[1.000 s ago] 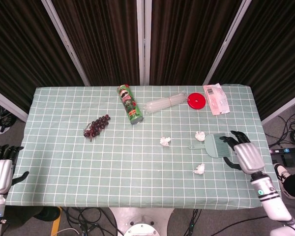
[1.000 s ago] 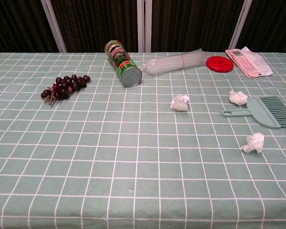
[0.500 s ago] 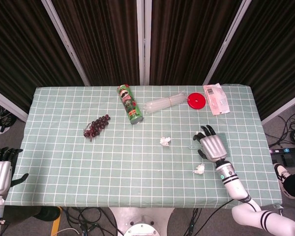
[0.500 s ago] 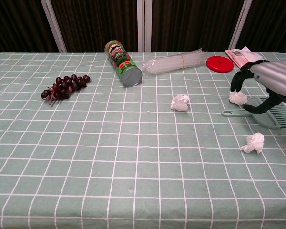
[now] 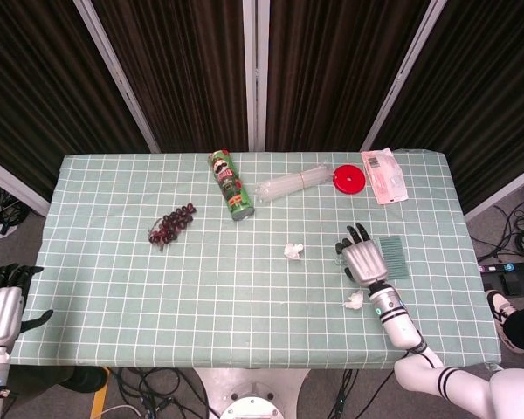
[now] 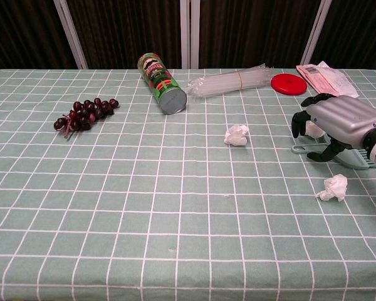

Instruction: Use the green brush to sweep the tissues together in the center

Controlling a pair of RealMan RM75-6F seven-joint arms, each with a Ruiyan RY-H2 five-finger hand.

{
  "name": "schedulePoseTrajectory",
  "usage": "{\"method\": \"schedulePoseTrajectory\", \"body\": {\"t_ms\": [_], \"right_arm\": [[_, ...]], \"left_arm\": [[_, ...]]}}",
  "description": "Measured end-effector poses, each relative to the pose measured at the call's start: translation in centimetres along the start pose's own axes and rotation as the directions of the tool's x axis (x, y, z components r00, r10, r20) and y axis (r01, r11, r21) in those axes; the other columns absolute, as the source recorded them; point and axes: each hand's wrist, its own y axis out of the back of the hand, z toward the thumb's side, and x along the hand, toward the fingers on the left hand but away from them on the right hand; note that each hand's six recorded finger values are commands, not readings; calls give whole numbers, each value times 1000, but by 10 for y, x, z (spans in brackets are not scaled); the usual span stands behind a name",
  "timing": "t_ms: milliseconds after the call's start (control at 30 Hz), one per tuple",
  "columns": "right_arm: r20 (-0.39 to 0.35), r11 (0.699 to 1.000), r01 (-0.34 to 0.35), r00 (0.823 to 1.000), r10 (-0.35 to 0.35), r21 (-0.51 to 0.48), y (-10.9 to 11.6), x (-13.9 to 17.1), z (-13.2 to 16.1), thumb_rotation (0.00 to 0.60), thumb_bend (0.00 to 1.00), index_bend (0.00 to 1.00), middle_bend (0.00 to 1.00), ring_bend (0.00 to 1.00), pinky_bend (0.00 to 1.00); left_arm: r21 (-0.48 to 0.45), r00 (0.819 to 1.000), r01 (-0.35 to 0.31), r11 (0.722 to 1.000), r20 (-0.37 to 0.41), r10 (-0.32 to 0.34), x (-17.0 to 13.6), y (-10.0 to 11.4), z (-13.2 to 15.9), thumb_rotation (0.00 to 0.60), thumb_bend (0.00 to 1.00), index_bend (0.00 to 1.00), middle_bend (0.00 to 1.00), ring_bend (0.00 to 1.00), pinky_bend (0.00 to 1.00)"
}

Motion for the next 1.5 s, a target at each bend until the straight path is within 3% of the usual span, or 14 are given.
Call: {"method": "schedulePoseTrajectory", "body": {"t_ms": [400, 600, 833, 1033, 1300, 1500], "right_arm": [[20, 1000, -30, 999, 29, 6, -9, -6, -5, 600, 165, 424, 417, 124, 80], [11, 999, -52, 999, 52, -7, -11, -9, -3, 600, 227, 429, 425, 126, 79], [3, 998, -62, 998, 62, -6, -11, -10, -2, 600, 229, 475, 469, 163, 79], [-6, 999, -45, 999, 45, 0, -8, -7, 0, 600, 255, 572, 539, 223, 79], [-25, 998, 16, 1000, -18, -55, 14, 7, -5, 600, 257, 600, 562, 241, 79], [-46, 976, 47, 997, -58, -213, 41, 18, -22, 600, 257, 605, 566, 241, 79]], "left_arm": [[-5, 1000, 11, 1000, -4, -11, 3, -3, -1, 600, 123, 257, 244, 154, 149], [-6, 1000, 18, 1000, -7, -18, 4, -4, -1, 600, 123, 257, 242, 154, 149], [-6, 1000, 25, 1000, -7, -25, 4, -6, -1, 600, 123, 257, 240, 154, 148], [-8, 1000, 26, 1000, -9, -26, 4, -6, -1, 600, 123, 257, 239, 154, 148], [-8, 1000, 20, 1000, -4, -20, 4, -3, -1, 600, 122, 257, 239, 154, 148], [-8, 1000, 18, 1000, -1, -18, 1, -1, 1, 600, 123, 257, 238, 154, 148]]}}
